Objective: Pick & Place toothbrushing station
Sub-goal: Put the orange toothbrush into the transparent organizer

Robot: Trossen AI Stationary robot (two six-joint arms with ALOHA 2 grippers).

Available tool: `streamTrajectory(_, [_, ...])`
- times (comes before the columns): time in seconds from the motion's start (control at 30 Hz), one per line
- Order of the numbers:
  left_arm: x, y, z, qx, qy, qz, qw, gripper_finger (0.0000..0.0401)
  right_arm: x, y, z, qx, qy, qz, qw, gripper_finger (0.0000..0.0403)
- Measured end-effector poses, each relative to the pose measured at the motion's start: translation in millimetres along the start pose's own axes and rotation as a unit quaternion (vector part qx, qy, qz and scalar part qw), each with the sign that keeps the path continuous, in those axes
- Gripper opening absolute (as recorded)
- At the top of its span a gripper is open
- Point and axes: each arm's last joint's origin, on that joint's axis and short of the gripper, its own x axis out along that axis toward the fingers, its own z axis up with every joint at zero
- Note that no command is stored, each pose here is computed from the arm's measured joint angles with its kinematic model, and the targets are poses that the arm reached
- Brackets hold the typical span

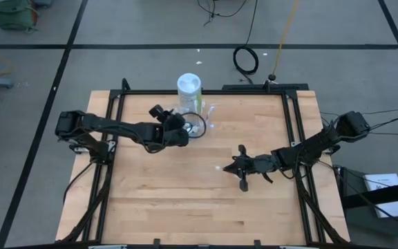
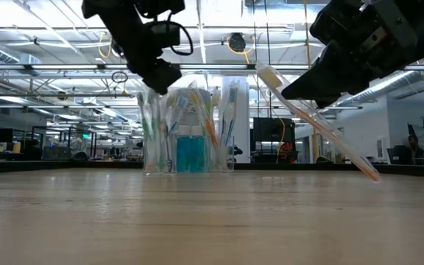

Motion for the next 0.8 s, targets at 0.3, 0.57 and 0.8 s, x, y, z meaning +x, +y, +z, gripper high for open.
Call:
streamTrajectory(0.3, [-6, 12, -12, -0.053, 0.071, -0.076, 0.993, 0.0159, 0, 0, 0, 0.001, 0.003, -0.001, 1.0, 0.0])
streamTrajectory(0.57, [-5, 21, -7, -0.051, 0.056, -0.076, 0.994, 0.0159, 0, 0, 0, 0.003, 0.001, 0.0, 1.0, 0.0])
streamTrajectory(0.8, [-31, 55, 3, -0.105, 0.004, -0.092, 0.99, 0.0159, 0, 0, 0, 0.003, -0.002, 0.0, 1.0, 0.0])
